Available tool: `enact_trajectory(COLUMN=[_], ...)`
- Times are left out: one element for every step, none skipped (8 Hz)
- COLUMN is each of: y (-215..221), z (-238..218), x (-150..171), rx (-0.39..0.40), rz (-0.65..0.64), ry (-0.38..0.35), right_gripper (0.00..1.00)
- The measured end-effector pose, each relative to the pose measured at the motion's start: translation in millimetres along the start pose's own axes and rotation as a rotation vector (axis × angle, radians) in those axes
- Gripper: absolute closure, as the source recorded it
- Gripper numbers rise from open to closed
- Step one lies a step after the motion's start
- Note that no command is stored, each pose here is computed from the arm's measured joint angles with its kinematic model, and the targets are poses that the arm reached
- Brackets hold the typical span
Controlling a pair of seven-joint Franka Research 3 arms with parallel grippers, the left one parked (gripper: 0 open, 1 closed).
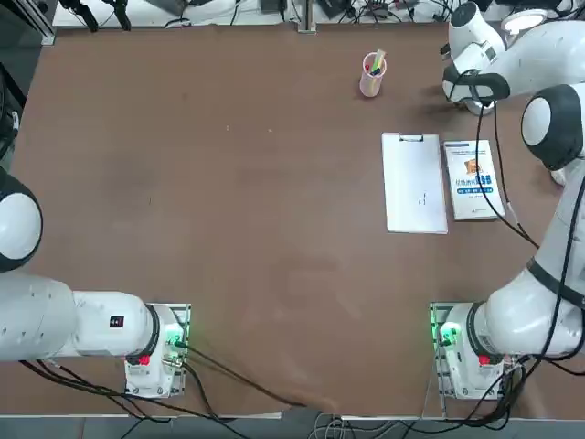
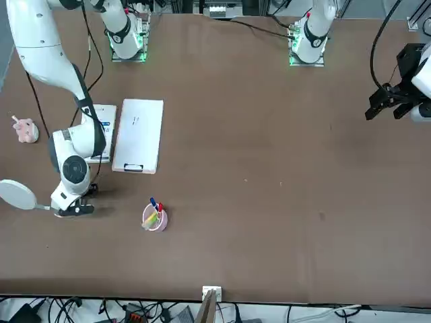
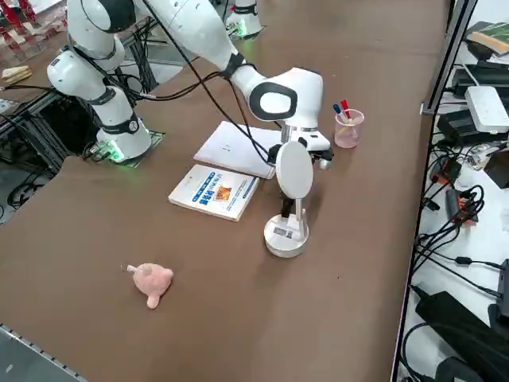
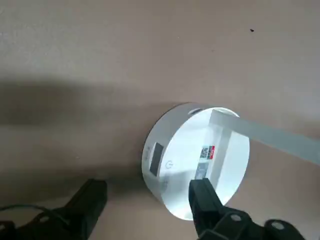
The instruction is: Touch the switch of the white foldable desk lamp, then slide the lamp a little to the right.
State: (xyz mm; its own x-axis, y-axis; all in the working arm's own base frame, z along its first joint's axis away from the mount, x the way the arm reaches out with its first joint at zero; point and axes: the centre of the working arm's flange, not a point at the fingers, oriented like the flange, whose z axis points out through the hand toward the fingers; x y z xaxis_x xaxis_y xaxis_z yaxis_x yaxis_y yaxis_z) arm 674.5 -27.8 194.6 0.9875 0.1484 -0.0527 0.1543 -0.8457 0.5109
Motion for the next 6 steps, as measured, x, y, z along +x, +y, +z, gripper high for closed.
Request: enact_trajectory(y=[-0.3, -1.4, -2.7, -3.9, -4.1, -3.2], z=[0.9, 2.5, 4.0, 5.3, 5.9, 6.0], x=[1.0, 0.9, 1.1, 1.7, 2.0, 2.2], rx=[0.0, 0.001, 0.003, 0.005, 0.006, 0.006], rz=[0.0, -0.001, -0.003, -0.004, -0.004, -0.002], ry=[0.0, -0.001, 0.001, 0.003, 0.005, 0.006], right_gripper=[0.0, 0.0, 0.0, 0.0, 0.0, 0.0])
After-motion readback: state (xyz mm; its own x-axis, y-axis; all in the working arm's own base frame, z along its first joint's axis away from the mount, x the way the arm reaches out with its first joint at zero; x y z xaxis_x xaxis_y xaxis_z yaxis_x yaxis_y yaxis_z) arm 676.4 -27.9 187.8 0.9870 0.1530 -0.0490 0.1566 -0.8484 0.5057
